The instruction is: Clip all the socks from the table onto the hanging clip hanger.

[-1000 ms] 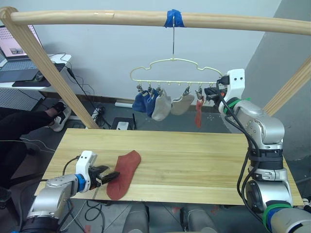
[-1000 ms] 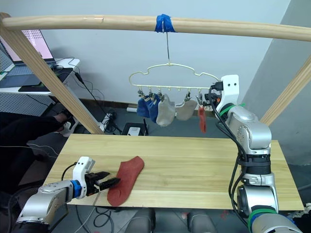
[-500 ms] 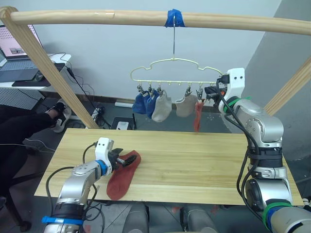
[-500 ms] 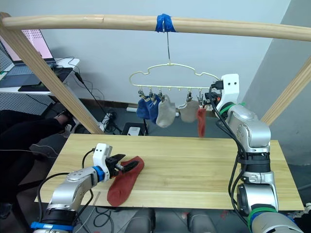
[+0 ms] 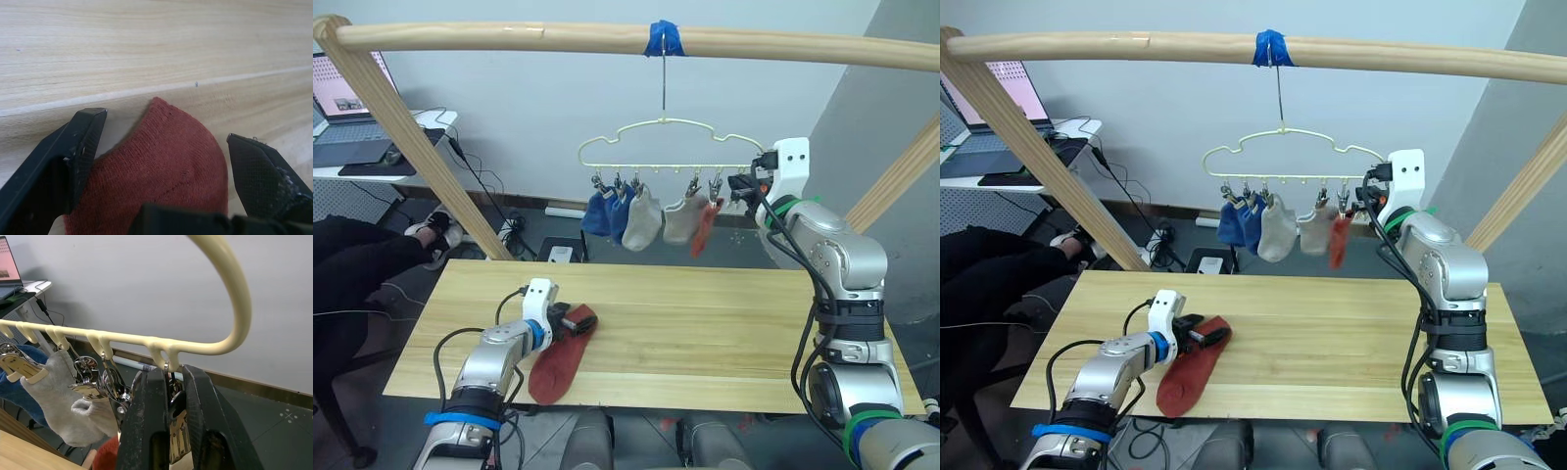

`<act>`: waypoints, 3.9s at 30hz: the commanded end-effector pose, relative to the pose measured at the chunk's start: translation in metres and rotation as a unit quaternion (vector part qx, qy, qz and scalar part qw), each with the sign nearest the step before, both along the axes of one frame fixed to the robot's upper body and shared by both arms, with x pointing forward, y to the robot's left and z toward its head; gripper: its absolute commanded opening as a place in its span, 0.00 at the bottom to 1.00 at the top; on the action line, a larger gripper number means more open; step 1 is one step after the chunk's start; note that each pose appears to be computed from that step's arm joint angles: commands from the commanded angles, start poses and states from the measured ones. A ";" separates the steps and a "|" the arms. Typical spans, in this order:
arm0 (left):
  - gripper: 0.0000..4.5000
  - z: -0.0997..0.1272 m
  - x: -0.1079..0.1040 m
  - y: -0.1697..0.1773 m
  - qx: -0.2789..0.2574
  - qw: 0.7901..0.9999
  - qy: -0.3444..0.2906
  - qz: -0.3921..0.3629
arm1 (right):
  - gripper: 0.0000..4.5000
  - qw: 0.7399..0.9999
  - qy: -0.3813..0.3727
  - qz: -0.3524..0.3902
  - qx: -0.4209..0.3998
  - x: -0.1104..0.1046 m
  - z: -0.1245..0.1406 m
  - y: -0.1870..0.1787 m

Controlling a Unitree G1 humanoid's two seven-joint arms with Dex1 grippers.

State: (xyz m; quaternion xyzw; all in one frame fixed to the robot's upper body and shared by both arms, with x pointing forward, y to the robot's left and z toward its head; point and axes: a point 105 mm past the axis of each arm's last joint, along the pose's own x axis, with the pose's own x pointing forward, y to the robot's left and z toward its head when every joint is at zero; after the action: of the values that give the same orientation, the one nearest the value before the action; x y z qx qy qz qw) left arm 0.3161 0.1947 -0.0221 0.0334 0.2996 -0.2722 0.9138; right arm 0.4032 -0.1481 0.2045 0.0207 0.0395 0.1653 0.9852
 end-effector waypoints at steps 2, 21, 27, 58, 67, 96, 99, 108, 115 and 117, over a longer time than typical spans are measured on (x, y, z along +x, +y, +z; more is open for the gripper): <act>0.80 -0.017 -0.013 0.009 0.038 0.999 0.023 -0.015 | 0.03 0.999 -0.035 -0.004 0.001 -0.004 0.020 -0.004; 0.00 0.040 0.000 -0.022 -0.053 0.989 -0.107 -0.083 | 0.03 1.000 -0.031 -0.002 -0.003 -0.003 0.018 -0.007; 0.00 0.116 -0.004 -0.062 -0.216 0.954 -0.131 -0.161 | 0.03 0.999 -0.003 0.031 0.032 -0.006 0.023 -0.008; 0.00 0.197 0.025 -0.183 -0.482 0.839 -0.073 -0.240 | 0.03 0.956 0.134 0.147 0.216 -0.046 0.053 0.007; 0.00 0.188 0.010 -0.186 -0.305 0.883 -0.253 -0.251 | 0.03 0.984 0.095 0.047 0.145 -0.038 0.049 -0.001; 0.00 0.200 0.032 -0.217 -0.181 0.872 -0.422 -0.170 | 0.03 0.995 0.031 -0.008 0.096 -0.031 0.049 0.019; 0.00 0.202 0.033 -0.219 -0.179 0.872 -0.424 -0.168 | 0.03 0.995 0.031 -0.008 0.093 -0.031 0.048 0.022; 0.00 0.203 0.040 -0.219 -0.156 0.876 -0.429 -0.156 | 0.03 0.996 0.031 -0.015 0.085 -0.031 0.047 0.023; 0.00 0.199 0.040 -0.222 -0.138 0.880 -0.426 -0.161 | 0.03 0.996 0.024 -0.041 0.081 -0.026 0.050 0.014; 0.00 0.197 0.039 -0.222 -0.132 0.881 -0.424 -0.161 | 0.03 0.995 0.020 -0.049 0.082 -0.025 0.052 0.012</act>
State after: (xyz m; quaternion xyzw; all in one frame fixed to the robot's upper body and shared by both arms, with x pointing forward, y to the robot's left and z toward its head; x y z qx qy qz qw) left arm 0.3594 -0.0229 0.1647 0.0623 -0.1447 -0.4089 0.8989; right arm 0.3789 -0.1312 0.2381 0.1112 0.0823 0.1307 0.9817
